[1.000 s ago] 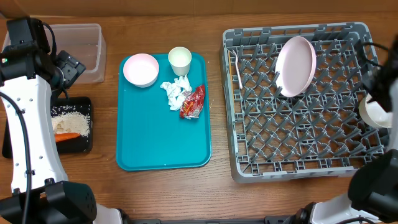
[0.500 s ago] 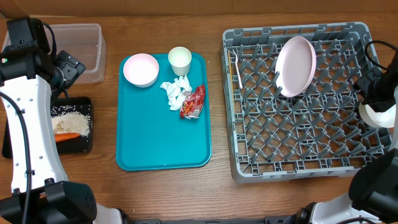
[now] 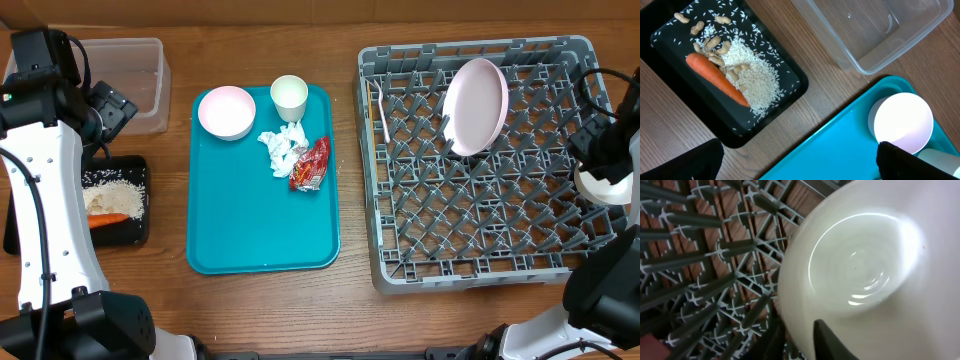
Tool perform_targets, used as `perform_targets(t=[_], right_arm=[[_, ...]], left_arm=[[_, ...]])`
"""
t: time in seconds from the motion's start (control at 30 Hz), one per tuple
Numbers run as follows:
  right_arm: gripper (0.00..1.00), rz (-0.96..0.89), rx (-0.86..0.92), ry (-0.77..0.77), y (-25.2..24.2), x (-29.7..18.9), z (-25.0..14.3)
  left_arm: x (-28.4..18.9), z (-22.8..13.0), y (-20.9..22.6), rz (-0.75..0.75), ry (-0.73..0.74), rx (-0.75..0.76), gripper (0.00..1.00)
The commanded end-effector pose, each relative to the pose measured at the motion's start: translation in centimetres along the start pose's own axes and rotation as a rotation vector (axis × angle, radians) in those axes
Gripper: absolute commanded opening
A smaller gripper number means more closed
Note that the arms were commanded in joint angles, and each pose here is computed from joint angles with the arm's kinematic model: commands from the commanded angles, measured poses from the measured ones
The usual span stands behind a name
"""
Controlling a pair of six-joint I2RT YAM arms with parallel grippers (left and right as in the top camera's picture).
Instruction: Sort waste into correct bins and load items into the dishwasher rack
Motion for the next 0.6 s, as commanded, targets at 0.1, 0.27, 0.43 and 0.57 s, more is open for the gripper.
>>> perform_targets(t=[0.1,0.27,0.43,0.57], right_arm=[[0.04,-0.013,-0.009,0.002,-0.15,0.02,-0.12],[0.04,-0.008,-0.009,0.015,-0.14,-0.09,-0.29],[0.20,-0.014,-0.008,0.012,-0.22,-0.66,-0.09],[0.37,-0.048,-0.008,0.017,-0.71,-0.64,-0.25]], left_arm=[[0.20,-0.03,0.01,0.013,-0.001,0.008,1.00],[0.20,-0.03,0.01,0.013,-0.001,0.008,1.00],[0.20,-0.03,0.01,0.013,-0.001,0.008,1.00],[0.20,-0.03,0.01,0.013,-0.001,0.008,1.00]])
Point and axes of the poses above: each gripper's point midway between its finger pads, its own x axis out along the fingers, its own y axis along the line the jaws close on, z = x × y, the point moved 7 cm from there along -x, back along the fingers, and after that the axes turned 9 degrees about x, right-handed, at the moved point
